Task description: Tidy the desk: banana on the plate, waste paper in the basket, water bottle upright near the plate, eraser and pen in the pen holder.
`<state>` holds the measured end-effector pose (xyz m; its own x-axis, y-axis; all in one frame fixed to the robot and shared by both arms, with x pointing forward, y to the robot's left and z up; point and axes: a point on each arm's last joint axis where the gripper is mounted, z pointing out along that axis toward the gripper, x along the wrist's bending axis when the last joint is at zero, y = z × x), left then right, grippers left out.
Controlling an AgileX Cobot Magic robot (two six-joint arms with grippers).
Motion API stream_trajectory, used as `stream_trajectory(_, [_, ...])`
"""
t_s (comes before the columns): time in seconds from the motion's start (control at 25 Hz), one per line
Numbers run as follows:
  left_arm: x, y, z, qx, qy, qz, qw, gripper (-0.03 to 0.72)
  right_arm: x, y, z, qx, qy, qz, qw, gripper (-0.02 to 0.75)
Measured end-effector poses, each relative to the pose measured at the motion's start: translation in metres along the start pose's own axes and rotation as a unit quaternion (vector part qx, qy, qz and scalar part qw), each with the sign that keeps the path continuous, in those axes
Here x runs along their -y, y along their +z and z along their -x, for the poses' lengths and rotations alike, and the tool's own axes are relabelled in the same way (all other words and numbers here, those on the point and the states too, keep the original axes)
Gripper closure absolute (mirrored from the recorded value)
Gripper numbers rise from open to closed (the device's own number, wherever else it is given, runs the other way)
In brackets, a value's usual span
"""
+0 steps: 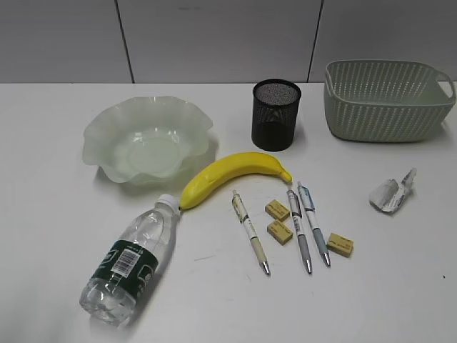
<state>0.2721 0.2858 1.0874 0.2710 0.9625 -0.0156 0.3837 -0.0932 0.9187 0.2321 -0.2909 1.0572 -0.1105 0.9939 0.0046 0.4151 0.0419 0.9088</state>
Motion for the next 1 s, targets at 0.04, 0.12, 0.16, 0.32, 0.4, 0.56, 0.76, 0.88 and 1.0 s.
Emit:
stream_trajectory(0.04, [-0.011,0.015,0.001,0.014,0.003,0.001,1.0,0.312,0.0,0.0,0.0,0.0,0.0,0.0,1.0,0.367])
stream_trajectory(0.12, [-0.028,0.054,0.0,0.041,0.016,-0.023,0.999,0.308,0.0,0.0,0.0,0.0,0.0,0.0,1.0,0.367])
stream_trajectory(0.16, [-0.037,0.071,0.001,0.058,0.025,-0.032,0.997,0.304,0.0,0.0,0.0,0.0,0.0,0.0,1.0,0.367])
stream_trajectory(0.32, [-0.063,0.166,0.013,0.146,0.06,-0.116,0.981,0.288,0.0,0.0,0.0,0.0,0.0,0.0,1.0,0.367])
stream_trajectory(0.4, [-0.073,0.211,0.034,0.184,0.101,-0.142,0.967,0.286,0.0,0.0,0.0,0.0,0.0,0.0,1.0,0.367])
stream_trajectory(0.56, [-0.085,0.289,0.099,0.24,0.244,-0.16,0.926,0.285,0.0,0.0,0.0,0.0,0.0,0.0,1.0,0.367])
stream_trajectory(0.76, [-0.07,0.37,0.165,0.276,0.314,-0.204,0.885,0.267,0.0,0.0,0.0,0.0,0.0,0.0,1.0,0.367])
stream_trajectory(0.88, [-0.06,0.404,0.184,0.276,0.321,-0.229,0.876,0.257,0.0,0.0,0.0,0.0,0.0,0.0,1.0,0.367])
stream_trajectory(1.0, [-0.048,0.43,0.192,0.269,0.335,-0.24,0.871,0.253,0.0,0.0,0.0,0.0,0.0,0.0,1.0,0.367])
